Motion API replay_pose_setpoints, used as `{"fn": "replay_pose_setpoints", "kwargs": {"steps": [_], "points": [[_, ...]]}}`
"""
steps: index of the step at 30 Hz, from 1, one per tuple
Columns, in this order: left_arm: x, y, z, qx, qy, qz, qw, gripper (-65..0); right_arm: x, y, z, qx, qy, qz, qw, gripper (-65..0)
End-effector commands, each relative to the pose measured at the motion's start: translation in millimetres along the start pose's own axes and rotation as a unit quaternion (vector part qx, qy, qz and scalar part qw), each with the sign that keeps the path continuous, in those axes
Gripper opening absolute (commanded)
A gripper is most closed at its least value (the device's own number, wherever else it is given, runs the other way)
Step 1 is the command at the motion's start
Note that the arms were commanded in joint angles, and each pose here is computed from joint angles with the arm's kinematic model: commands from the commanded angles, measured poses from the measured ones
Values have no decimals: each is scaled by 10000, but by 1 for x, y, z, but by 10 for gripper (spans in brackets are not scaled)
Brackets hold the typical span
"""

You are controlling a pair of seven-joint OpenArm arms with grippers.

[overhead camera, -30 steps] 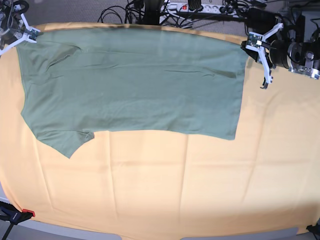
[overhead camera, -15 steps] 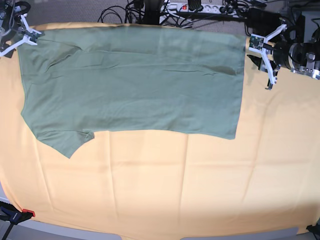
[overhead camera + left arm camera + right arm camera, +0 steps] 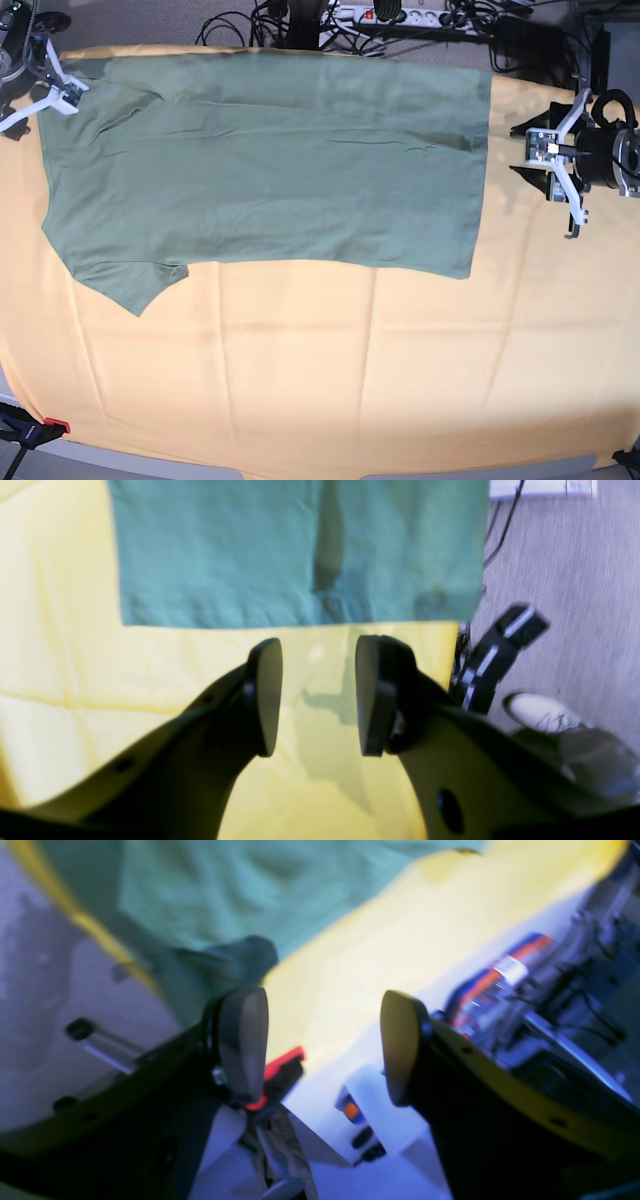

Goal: Fold the T-shirt properly
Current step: 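Release the shirt and move both grippers to its opposite edge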

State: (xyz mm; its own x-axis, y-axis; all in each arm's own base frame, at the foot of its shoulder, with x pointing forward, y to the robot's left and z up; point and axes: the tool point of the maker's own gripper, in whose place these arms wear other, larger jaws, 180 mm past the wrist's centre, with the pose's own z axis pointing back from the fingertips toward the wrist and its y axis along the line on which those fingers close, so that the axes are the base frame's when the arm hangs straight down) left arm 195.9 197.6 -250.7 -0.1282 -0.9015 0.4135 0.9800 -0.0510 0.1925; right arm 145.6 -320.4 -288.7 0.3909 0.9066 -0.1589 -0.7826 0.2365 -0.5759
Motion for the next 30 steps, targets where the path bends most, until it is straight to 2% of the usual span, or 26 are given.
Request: {"fn": "replay_pose_setpoints", "kwargs": {"steps": [1,3,6,8,10,13,17,22,26,30], "points": [[3,7,9,126,-21,-11,9999,-393,-4,-18,4,-309,86,-10,9995,-275],[5,7,9,117,-76,35,9999,-393,-9,-35,6,-549,139,-182,9982,-275],[-1,35,12,856,-34,327,9958,-393,-10,-50,10,-614,-22,-546,9966,-275],[-8,61,15,1502,-22,611,9868,-393,-9,-59,13,-664,-154,-881,9938,-275],[-20,86,19,2124,-8,973,9723,-393,-5,-69,17,-749,-403,-1178,9894,-275],[-39,111,15,2536,-74,1545,9549,-393,1,-82,21,-957,-683,-1489,9818,-275],[-63,134,-2,2642,-303,2371,9344,-393,-1,-86,21,-1025,-646,-1538,9807,-275],[-92,165,-29,2626,-769,3611,8915,-393,-11,-84,14,-980,-500,-1607,9808,-275],[-103,168,-64,2182,-1172,4497,8581,-393,-20,-83,8,-971,-365,-1700,9800,-275],[-99,167,-95,1650,-1575,5096,8296,-393,-25,-82,4,-946,-283,-1732,9799,-275]]}}
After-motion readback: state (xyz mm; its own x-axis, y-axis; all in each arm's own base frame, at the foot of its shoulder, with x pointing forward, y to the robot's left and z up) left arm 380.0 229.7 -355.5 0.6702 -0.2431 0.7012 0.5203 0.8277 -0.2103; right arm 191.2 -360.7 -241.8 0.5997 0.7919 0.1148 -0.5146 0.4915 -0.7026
